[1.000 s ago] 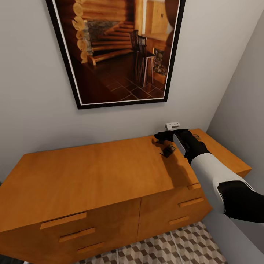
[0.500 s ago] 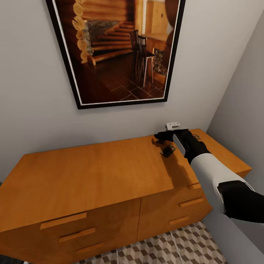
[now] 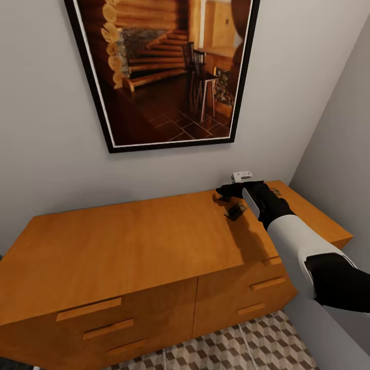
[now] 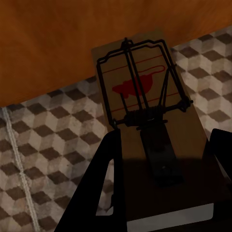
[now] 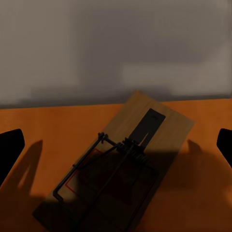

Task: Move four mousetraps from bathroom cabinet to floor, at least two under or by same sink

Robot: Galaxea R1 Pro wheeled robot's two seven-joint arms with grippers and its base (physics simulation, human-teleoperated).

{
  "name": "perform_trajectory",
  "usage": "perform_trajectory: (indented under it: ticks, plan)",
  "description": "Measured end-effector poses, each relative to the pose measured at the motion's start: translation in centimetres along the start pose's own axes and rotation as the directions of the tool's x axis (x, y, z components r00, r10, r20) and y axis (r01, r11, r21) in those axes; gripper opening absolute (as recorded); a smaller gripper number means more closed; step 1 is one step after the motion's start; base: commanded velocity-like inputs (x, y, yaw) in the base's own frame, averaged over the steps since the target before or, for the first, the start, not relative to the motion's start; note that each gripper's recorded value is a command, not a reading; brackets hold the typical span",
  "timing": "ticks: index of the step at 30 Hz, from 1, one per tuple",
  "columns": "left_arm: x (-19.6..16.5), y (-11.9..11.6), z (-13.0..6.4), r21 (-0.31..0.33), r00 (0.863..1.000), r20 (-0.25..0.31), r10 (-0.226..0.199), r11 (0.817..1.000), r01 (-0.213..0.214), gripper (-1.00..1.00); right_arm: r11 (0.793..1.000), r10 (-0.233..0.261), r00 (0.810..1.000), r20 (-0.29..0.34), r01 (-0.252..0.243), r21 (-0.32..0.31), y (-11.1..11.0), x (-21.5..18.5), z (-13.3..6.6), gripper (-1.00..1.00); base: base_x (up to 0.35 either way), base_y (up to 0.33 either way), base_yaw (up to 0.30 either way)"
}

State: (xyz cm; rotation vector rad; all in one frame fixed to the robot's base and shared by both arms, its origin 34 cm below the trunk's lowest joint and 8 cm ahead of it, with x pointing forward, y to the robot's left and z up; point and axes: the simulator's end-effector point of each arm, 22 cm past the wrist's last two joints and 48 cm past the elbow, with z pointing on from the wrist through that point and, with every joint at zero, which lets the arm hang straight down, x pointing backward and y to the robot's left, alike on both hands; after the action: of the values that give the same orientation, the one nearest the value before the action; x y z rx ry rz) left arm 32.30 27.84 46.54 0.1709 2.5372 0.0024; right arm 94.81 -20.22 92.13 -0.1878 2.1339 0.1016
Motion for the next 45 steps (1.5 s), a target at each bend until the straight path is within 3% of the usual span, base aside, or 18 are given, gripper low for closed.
perform_trajectory:
  ticks: [45]
  plan:
    - [1.0, -0.1, -0.1, 0.003, 1.0, -0.025, -0.001, 1.0, 0.001, -1.0, 1.0, 0.003, 1.0, -0.026, -0.004, -0.002, -0.1, 1.7, 1.3, 1.0, 0.0, 0.0, 0.0]
